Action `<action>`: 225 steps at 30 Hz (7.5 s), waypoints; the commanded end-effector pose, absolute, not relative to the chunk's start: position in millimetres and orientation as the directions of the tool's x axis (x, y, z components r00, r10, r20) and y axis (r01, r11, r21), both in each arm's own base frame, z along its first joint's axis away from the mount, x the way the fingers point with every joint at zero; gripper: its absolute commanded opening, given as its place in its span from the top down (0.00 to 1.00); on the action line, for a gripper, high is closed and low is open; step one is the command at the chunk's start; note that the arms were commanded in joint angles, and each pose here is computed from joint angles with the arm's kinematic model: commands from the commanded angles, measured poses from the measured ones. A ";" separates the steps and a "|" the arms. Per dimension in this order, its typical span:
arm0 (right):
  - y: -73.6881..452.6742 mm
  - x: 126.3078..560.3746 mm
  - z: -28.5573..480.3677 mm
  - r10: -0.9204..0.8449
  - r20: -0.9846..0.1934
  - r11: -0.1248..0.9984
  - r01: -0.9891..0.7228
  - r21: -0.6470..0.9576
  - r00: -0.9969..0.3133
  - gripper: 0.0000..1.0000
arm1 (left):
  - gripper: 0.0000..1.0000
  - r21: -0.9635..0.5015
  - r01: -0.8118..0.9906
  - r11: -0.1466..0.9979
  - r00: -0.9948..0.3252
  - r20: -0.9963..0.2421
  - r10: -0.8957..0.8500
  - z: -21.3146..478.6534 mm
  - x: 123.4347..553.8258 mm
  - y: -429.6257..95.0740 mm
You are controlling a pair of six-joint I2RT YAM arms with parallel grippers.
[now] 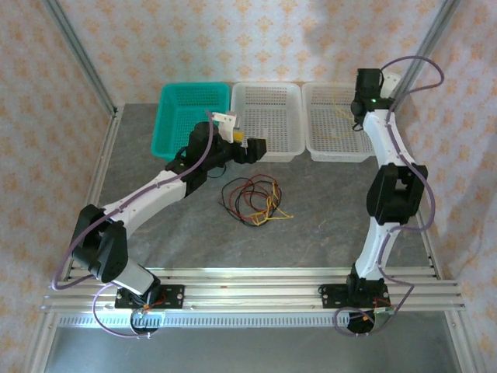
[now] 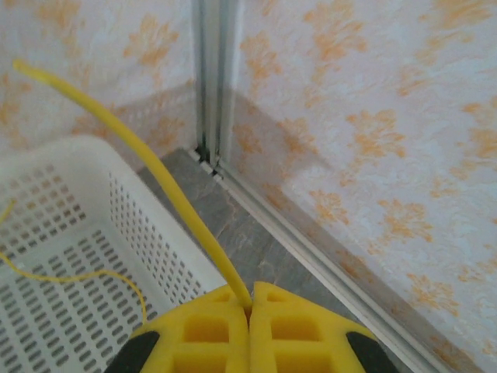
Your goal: Untangle the cables
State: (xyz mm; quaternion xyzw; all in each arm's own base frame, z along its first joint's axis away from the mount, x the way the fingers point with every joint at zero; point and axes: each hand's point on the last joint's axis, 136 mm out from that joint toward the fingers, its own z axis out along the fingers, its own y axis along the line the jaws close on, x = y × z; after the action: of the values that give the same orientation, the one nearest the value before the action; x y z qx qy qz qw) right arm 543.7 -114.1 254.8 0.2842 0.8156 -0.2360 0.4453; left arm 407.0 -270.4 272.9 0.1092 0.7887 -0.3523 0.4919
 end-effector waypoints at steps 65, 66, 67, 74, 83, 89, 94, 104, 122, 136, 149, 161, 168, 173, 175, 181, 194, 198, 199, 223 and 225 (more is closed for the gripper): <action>106.2 384.1 226.0 0.204 -0.679 0.977 0.102 0.188 -0.705 0.32 | 0.01 -0.429 0.212 0.878 -0.629 -0.748 -0.213 144.2 287.8 -244.2; 113.2 374.5 217.4 0.202 -0.662 0.976 0.090 0.199 -0.721 0.32 | 0.02 -0.434 0.216 0.875 -0.634 -0.743 -0.213 140.2 284.5 -246.3; 119.9 362.8 206.3 0.199 -0.642 0.975 0.081 0.209 -0.741 0.33 | 0.03 -0.440 0.223 0.870 -0.637 -0.741 -0.212 136.4 281.5 -248.8; 165.3 303.3 161.1 0.186 -0.542 0.934 -0.024 0.357 -0.819 0.41 | 0.11 -0.483 0.313 0.818 -0.663 -0.728 -0.176 127.5 269.5 -284.9; 147.7 283.9 131.7 0.256 -0.502 0.936 0.082 0.342 -0.826 0.42 | 0.19 -0.413 0.331 0.849 -0.679 -0.728 -0.089 116.3 275.9 -315.0; 138.5 278.6 139.3 0.286 -0.530 0.931 0.101 0.350 -0.799 0.41 | 0.37 -0.315 0.290 0.904 -0.719 -0.695 -0.012 95.0 284.1 -320.3; 132.5 280.0 152.9 0.312 -0.573 0.926 0.107 0.363 -0.758 0.41 | 0.65 -0.220 0.280 0.934 -0.698 -0.715 0.040 98.2 295.3 -317.3; 122.9 286.3 180.5 0.356 -0.660 0.914 0.100 0.393 -0.662 0.42 | 0.92 -0.096 0.284 0.954 -0.611 -0.785 0.103 143.1 312.9 -309.3; 165.9 281.7 228.0 0.256 -0.813 0.833 -0.307 0.460 -0.523 0.02 | 1.00 -0.314 0.337 0.888 -0.479 -0.869 -0.125 244.2 341.3 -254.2; 184.4 287.1 235.5 0.132 -0.891 0.813 -0.466 0.348 -0.435 0.12 | 1.00 -0.424 0.471 0.774 -0.416 -0.880 -0.229 292.6 339.3 -235.7; 193.3 315.2 264.0 0.336 -0.838 0.630 -0.559 0.539 -0.430 0.20 | 1.00 -0.463 0.650 0.603 -0.397 -0.883 -0.250 304.7 322.8 -240.6; 193.1 323.1 275.7 0.325 -0.853 0.524 -0.673 0.522 -0.409 0.27 | 1.00 -0.495 0.713 0.497 -0.385 -0.869 -0.312 326.2 317.2 -246.2; 192.5 317.6 294.5 0.492 -0.775 0.427 -0.667 0.611 -0.395 0.32 | 1.00 -0.575 0.718 0.392 -0.389 -0.798 -0.460 351.1 311.5 -242.2; 203.6 307.5 311.5 0.555 -0.741 0.376 -0.681 0.629 -0.378 0.32 | 1.00 -0.596 0.735 0.325 -0.398 -0.766 -0.505 360.9 308.0 -243.1; 206.7 308.2 315.2 0.584 -0.717 0.360 -0.670 0.650 -0.382 0.33 | 1.00 -0.599 0.741 0.303 -0.403 -0.758 -0.513 363.4 306.8 -244.3; 220.2 314.4 321.3 0.600 -0.686 0.306 -0.674 0.672 -0.411 0.33 | 1.00 -0.598 0.757 0.261 -0.413 -0.749 -0.518 368.4 303.6 -247.2; 240.4 308.8 331.8 0.575 -0.701 0.259 -0.719 0.645 -0.421 0.35 | 1.00 -0.606 0.755 0.252 -0.425 -0.744 -0.515 367.2 305.6 -249.9; 242.9 314.2 332.7 0.580 -0.694 0.257 -0.713 0.652 -0.426 0.39 | 1.00 -0.604 0.760 0.239 -0.431 -0.744 -0.510 367.5 304.4 -251.5; 244.7 315.5 333.4 0.580 -0.692 0.253 -0.713 0.654 -0.429 0.40 | 1.00 -0.605 0.762 0.231 -0.438 -0.744 -0.505 366.4 303.4 -253.2; 183.3 359.4 342.2 0.761 -0.565 0.474 -0.322 0.820 -0.320 1.00 | 0.31 -0.481 0.584 0.653 -0.273 -0.875 -0.400 344.8 342.0 -215.5; 180.4 363.0 341.8 0.776 -0.541 0.468 -0.278 0.839 -0.325 1.00 | 0.30 -0.465 0.532 0.708 -0.245 -0.885 -0.396 335.6 345.4 -203.8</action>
State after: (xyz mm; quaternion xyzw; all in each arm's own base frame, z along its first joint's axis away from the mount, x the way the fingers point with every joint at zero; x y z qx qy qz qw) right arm 354.6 198.5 338.6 0.1277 0.6512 0.5099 0.5474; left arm 335.6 -226.5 340.5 0.0702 0.6760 -0.4558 0.5748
